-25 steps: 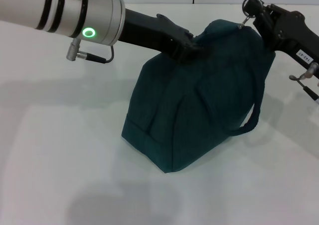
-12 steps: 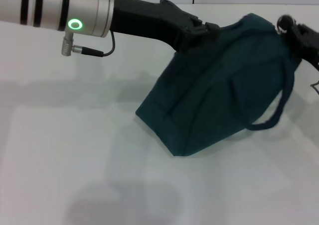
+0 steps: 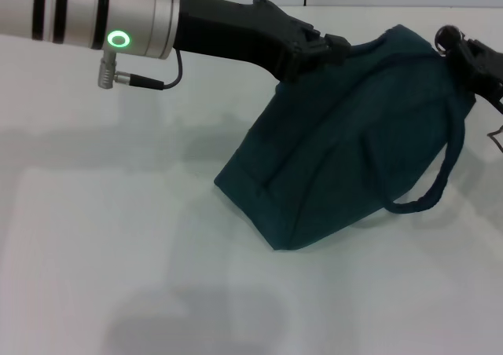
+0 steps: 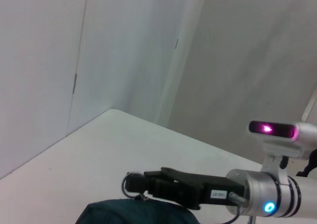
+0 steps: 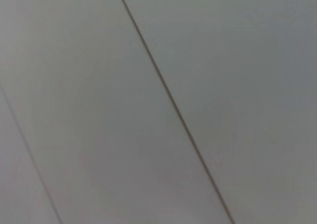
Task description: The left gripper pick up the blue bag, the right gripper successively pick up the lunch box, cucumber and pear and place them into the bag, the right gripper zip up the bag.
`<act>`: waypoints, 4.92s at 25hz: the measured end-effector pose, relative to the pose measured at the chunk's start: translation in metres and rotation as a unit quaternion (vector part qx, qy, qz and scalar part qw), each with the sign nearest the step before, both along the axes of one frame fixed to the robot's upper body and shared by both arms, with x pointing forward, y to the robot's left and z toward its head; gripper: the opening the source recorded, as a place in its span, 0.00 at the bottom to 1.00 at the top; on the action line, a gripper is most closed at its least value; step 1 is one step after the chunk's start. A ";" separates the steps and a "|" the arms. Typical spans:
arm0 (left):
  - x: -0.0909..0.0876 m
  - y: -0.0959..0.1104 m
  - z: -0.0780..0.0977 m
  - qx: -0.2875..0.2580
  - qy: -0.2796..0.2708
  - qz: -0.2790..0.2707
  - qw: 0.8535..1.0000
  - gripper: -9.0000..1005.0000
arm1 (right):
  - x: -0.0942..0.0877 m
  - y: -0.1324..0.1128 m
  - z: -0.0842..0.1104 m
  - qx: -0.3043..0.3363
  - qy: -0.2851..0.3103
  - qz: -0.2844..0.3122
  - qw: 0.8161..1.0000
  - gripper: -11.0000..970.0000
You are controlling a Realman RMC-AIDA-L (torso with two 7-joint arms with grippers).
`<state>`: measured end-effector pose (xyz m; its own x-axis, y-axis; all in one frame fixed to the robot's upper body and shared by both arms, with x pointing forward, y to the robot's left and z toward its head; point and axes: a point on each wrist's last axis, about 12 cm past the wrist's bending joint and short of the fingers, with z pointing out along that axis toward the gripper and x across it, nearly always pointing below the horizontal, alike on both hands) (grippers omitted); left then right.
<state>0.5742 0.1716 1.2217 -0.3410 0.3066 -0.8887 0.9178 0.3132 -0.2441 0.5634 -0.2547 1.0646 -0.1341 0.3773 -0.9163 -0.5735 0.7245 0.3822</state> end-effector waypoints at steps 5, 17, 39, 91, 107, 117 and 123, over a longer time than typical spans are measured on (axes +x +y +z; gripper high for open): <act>-0.002 0.001 0.000 -0.014 -0.005 -0.002 1.000 0.02 | -0.005 0.004 0.011 0.025 -0.040 0.027 0.999 0.02; -0.002 -0.010 -0.009 0.004 -0.039 -0.002 0.999 0.31 | -0.001 0.026 0.038 0.052 -0.103 0.090 0.989 0.02; 0.004 -0.014 -0.015 0.049 -0.058 0.012 0.997 0.44 | 0.001 0.033 0.041 0.051 -0.109 0.106 0.987 0.02; 0.005 -0.008 -0.014 0.015 -0.086 0.009 0.996 0.07 | -0.016 -0.009 0.001 0.064 0.006 0.006 0.998 0.20; 0.001 0.012 -0.006 -0.052 -0.096 0.037 0.993 0.36 | -0.037 -0.022 0.013 0.088 -0.054 0.043 0.994 0.83; -0.064 0.077 -0.042 -0.094 -0.109 -0.022 0.989 0.80 | -0.068 -0.029 0.042 0.001 -0.128 0.311 0.942 0.88; -0.097 0.111 -0.105 -0.067 -0.056 0.024 0.996 0.79 | -0.089 -0.025 0.018 -0.053 -0.097 0.353 0.929 0.88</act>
<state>0.4774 0.2828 1.1169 -0.2491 0.1692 -0.9536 0.9262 0.3295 -0.1835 0.4747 -0.2799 1.0823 -0.1426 0.1638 -0.9761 -0.9705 0.1704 0.1704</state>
